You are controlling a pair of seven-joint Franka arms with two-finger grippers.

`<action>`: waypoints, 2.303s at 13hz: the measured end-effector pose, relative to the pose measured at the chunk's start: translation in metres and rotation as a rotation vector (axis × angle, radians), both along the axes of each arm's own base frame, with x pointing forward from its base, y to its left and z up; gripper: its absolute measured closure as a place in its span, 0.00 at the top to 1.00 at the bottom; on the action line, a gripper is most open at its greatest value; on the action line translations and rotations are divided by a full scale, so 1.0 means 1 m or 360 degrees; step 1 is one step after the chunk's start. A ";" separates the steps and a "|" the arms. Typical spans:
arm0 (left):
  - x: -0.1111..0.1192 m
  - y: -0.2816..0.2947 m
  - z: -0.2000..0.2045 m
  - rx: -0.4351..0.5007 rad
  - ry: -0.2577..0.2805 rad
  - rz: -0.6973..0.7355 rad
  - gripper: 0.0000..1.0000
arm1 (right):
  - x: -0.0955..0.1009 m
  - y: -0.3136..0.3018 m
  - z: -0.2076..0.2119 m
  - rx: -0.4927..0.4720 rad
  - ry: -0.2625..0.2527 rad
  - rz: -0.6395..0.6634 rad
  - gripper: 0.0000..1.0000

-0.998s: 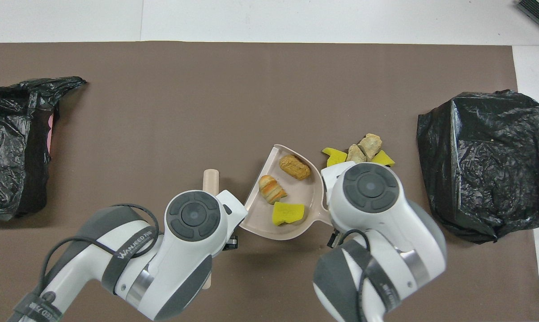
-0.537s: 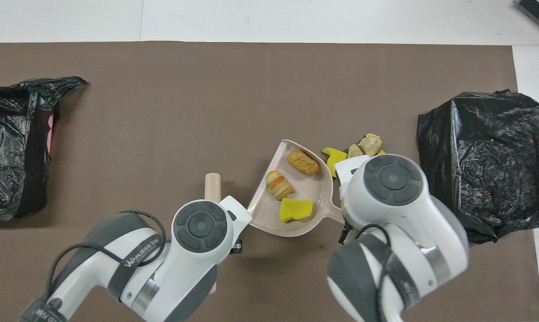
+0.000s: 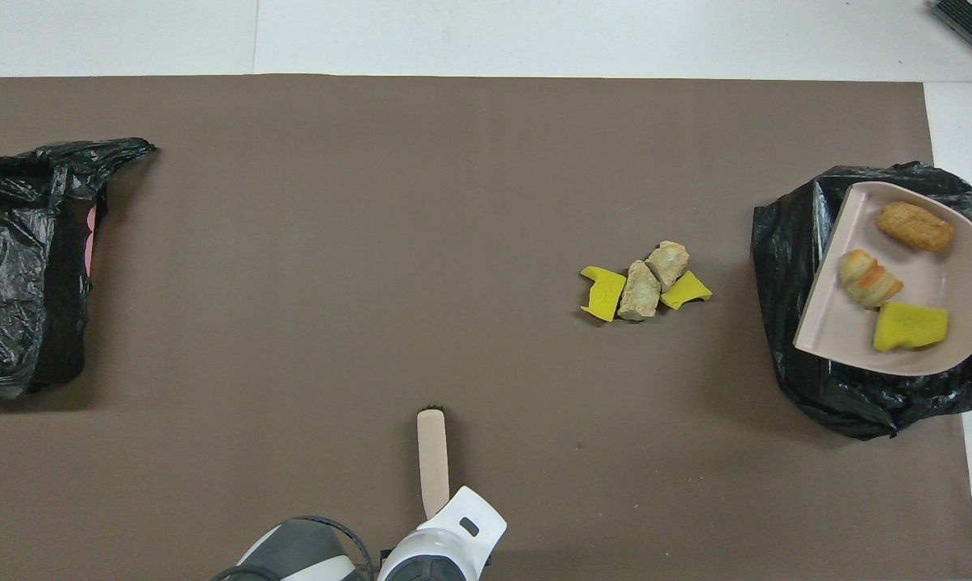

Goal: Sweep and dump trash in bin
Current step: 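Carry the dustpan to the nearby black bag and tip it with the right gripper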

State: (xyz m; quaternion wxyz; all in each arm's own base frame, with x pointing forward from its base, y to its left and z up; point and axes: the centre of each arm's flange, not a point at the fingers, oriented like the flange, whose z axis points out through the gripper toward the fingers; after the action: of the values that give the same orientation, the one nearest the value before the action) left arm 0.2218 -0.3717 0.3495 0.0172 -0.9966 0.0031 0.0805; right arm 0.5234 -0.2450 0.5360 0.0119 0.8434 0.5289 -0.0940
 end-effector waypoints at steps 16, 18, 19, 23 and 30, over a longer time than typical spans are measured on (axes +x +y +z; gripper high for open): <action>0.153 0.037 0.062 -0.0052 -0.0290 -0.0154 1.00 | 0.061 -0.046 -0.023 -0.0752 0.0081 0.1395 0.32; 0.210 0.071 0.101 -0.0070 -0.0368 -0.0169 1.00 | 0.069 -0.027 -0.019 -0.0834 0.0142 0.1495 0.32; 0.233 0.090 0.124 -0.0082 -0.0407 -0.0177 1.00 | 0.074 -0.018 -0.019 -0.0868 0.0166 0.1542 0.32; 0.291 0.157 0.233 -0.0065 -0.0468 -0.0219 1.00 | 0.084 0.006 -0.016 -0.1040 0.0228 0.1543 0.32; 0.311 0.285 0.327 -0.0053 -0.0419 -0.0191 1.00 | 0.072 0.049 0.014 -0.1184 0.0260 0.1145 0.32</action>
State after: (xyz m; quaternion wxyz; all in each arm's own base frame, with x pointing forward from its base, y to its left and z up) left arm 0.5324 -0.0864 0.6762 0.0057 -0.9967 0.0617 -0.0522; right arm 0.5952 -0.1958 0.5502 0.3009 0.5371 0.7151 -0.3310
